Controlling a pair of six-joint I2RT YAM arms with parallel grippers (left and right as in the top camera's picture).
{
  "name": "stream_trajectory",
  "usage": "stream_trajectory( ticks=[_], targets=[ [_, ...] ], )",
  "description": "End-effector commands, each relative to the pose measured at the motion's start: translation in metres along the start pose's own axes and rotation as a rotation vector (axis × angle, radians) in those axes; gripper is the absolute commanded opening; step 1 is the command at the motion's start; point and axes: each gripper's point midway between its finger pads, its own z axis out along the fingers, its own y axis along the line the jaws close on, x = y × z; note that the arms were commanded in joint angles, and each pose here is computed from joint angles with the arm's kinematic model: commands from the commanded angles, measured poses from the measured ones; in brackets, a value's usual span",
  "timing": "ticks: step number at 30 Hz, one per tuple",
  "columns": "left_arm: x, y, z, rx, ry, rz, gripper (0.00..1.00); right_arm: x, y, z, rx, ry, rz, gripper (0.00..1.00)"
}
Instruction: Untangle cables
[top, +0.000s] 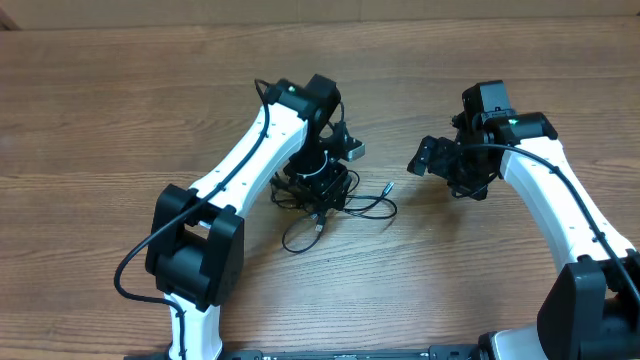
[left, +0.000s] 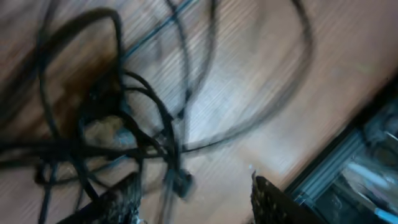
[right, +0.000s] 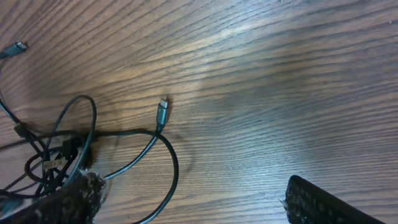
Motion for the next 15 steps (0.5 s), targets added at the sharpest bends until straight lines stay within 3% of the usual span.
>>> stream_trajectory(
  ticks=[1,3,5,6,9,13,15],
  targets=[
    [-0.001,0.018,0.014,-0.052,-0.022,-0.016,0.57,-0.009,0.003,-0.008,-0.004,-0.042,-0.007,0.93],
    [-0.006,0.023,0.024,-0.063,-0.05,-0.046,0.56,-0.009,0.003,-0.008,-0.004,-0.043,-0.008,0.94],
    [-0.012,0.024,0.029,-0.067,-0.075,-0.074,0.4,-0.009,0.003,-0.008,-0.004,-0.042,-0.008,0.95],
    [-0.015,0.024,0.029,-0.068,-0.089,-0.092,0.23,-0.009,0.003,-0.008,-0.004,-0.042,-0.008,0.94],
    [-0.024,0.021,0.017,-0.069,-0.119,-0.13,0.04,-0.009,0.003,-0.008,-0.004,-0.042,-0.007,0.95],
    [-0.038,0.011,-0.019,-0.065,-0.162,-0.122,0.04,-0.009,0.003,-0.008,-0.007,-0.044,-0.008,0.95],
    [-0.048,0.001,-0.05,-0.071,-0.217,-0.131,0.04,-0.009,0.006,-0.009,-0.017,-0.042,-0.013,0.9]
  ],
)
